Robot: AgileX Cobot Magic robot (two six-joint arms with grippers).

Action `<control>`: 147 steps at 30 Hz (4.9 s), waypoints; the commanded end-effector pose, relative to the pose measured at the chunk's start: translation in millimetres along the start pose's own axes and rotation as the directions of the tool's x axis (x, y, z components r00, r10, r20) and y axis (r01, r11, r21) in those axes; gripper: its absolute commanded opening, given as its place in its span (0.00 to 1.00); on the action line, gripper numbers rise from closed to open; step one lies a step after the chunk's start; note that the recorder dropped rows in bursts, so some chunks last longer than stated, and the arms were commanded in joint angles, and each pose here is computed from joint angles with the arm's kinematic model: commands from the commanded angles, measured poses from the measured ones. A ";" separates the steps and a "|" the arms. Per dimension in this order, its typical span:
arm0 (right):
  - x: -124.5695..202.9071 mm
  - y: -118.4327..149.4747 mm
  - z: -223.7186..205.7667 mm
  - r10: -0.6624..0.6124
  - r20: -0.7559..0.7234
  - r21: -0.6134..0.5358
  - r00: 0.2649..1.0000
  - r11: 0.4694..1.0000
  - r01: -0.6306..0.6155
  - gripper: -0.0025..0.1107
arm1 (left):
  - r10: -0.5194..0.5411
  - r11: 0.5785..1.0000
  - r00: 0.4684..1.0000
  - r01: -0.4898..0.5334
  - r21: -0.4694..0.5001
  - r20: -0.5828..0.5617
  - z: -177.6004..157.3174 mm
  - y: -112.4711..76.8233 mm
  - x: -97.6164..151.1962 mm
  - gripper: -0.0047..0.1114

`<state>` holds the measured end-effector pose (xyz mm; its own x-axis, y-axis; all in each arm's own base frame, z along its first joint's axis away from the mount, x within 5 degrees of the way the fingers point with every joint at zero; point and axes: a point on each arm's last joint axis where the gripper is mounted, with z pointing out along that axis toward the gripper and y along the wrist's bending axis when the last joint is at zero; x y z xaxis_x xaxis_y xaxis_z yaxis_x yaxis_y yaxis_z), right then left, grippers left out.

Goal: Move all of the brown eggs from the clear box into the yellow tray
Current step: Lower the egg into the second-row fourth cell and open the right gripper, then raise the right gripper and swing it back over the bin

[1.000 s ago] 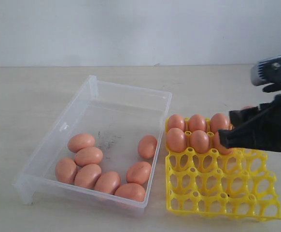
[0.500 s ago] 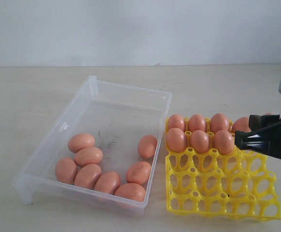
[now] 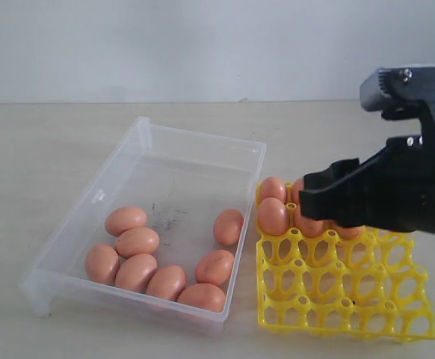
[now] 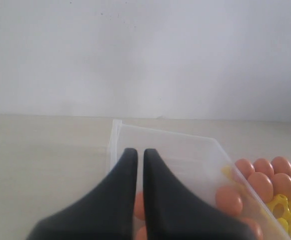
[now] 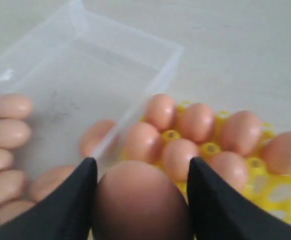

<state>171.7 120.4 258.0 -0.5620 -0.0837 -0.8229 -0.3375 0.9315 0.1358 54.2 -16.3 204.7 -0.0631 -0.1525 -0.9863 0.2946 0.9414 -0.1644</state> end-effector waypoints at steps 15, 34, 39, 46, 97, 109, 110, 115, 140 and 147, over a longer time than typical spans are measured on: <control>12.1 10.3 -19.9 -0.251 -0.447 -0.142 0.858 0.968 0.209 0.02 | -0.010 1.000 1.000 0.010 0.009 0.001 -0.1 -0.4 0.6 0.08; 11.2 -52.0 31.1 0.041 0.318 0.034 0.947 0.998 -0.054 0.02 | -0.010 1.000 1.000 0.010 0.010 0.003 -0.1 -0.5 0.4 0.08; 42.0 -82.9 16.1 0.057 0.469 0.243 0.881 0.951 -0.191 0.02 | -0.010 1.000 1.000 0.010 0.009 0.002 -0.1 -0.4 0.5 0.08; 63.3 -88.4 3.7 0.050 0.543 0.248 0.838 0.944 -0.217 0.02 | -0.010 1.000 1.000 0.010 0.008 0.000 -0.1 -0.4 0.7 0.08; 98.9 -94.9 114.3 0.091 0.333 0.280 0.939 0.941 -0.191 0.05 | -0.010 1.000 1.000 0.010 0.008 0.000 -0.1 -0.4 0.7 0.08; 98.8 -94.6 114.4 0.090 0.332 0.278 0.939 0.942 -0.189 0.42 | -0.010 1.000 1.000 0.010 0.010 0.004 -0.1 -0.5 0.3 0.08; 98.8 -94.6 114.4 0.090 0.332 0.278 0.939 0.942 -0.189 0.42 | -0.010 1.000 1.000 0.010 0.010 0.004 -0.1 -0.5 0.3 0.08; 98.8 -94.6 114.4 0.090 0.332 0.278 0.939 0.942 -0.189 0.42 | -0.010 1.000 1.000 0.010 0.010 0.004 -0.1 -0.5 0.3 0.08; -31.1 -6.3 77.7 -0.081 0.199 -0.193 0.977 0.974 0.120 0.02 | -0.010 1.000 1.000 0.010 0.009 0.002 -0.1 -0.4 0.5 0.08; -84.9 27.7 82.2 -0.231 -0.089 0.020 0.969 0.972 0.234 0.02 | -0.010 1.000 1.000 0.010 0.010 0.003 -0.1 -0.5 0.4 0.08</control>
<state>267.8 173.6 274.9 -0.4679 -0.2548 -0.8462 -0.4839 0.8751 0.0040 54.2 -16.3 204.7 -0.0631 -0.1525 -0.9863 0.2946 0.9414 -0.1644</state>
